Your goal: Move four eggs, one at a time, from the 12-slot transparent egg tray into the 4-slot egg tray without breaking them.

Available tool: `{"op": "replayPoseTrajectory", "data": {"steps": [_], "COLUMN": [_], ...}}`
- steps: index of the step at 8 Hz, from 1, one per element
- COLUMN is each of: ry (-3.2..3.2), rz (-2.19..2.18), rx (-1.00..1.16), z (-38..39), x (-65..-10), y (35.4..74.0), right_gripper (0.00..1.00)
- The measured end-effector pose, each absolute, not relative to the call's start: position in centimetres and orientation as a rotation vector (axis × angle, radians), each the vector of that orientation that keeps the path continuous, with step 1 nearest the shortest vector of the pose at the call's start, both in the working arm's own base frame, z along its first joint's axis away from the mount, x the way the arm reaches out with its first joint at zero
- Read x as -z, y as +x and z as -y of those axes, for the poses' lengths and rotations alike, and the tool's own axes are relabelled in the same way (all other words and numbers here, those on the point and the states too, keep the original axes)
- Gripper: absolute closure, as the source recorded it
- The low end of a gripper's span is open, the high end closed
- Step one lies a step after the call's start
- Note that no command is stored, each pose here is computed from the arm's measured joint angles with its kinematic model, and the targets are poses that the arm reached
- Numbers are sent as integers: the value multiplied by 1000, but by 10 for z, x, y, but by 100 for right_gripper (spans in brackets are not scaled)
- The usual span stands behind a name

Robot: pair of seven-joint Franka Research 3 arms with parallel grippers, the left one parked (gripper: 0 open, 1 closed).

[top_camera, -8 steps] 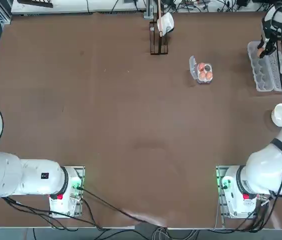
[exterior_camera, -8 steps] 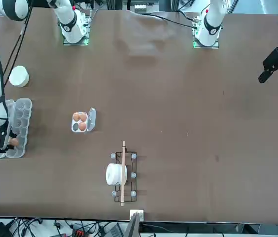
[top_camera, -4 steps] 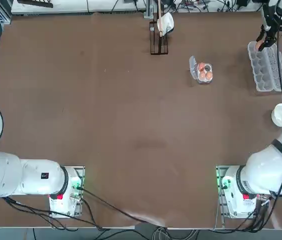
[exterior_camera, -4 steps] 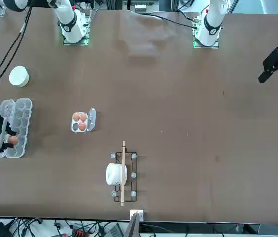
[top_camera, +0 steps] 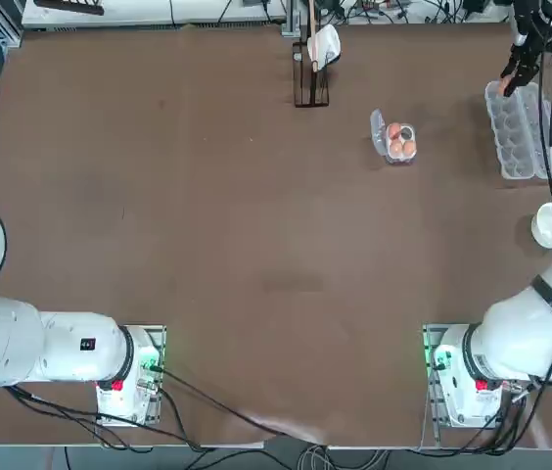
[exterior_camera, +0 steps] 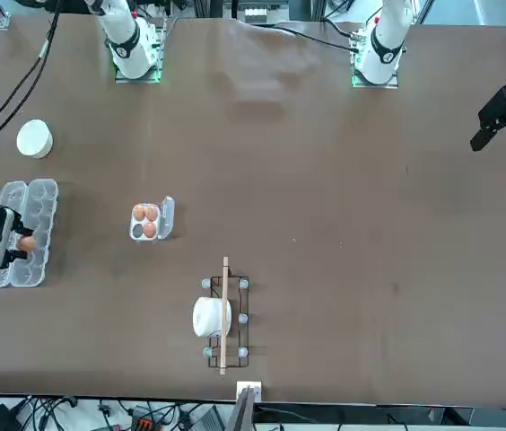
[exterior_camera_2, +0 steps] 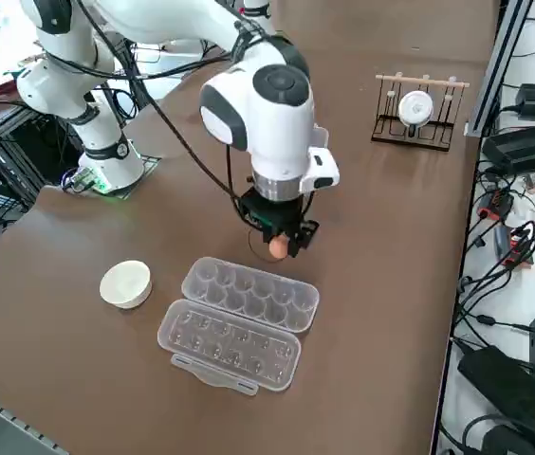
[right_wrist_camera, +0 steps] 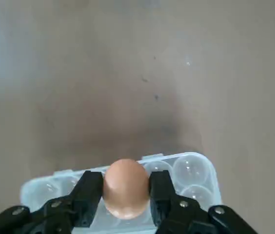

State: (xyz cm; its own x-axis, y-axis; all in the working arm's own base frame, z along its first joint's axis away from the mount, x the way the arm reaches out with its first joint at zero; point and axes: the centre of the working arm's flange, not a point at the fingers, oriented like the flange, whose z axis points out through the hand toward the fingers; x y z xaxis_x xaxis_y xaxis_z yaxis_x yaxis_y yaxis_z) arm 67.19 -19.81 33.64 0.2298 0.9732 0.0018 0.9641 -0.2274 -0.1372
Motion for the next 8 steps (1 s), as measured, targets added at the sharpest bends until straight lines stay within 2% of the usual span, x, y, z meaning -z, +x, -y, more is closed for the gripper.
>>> {"op": "replayPoseTrajectory", "data": {"steps": [5,8], "ry": [-2565,-2671], "rz": [1572,1387], "rx": [-263,-317], "z": [130,88], "x": [-366,-365], "y": [672,675], "right_gripper": [44,44]}}
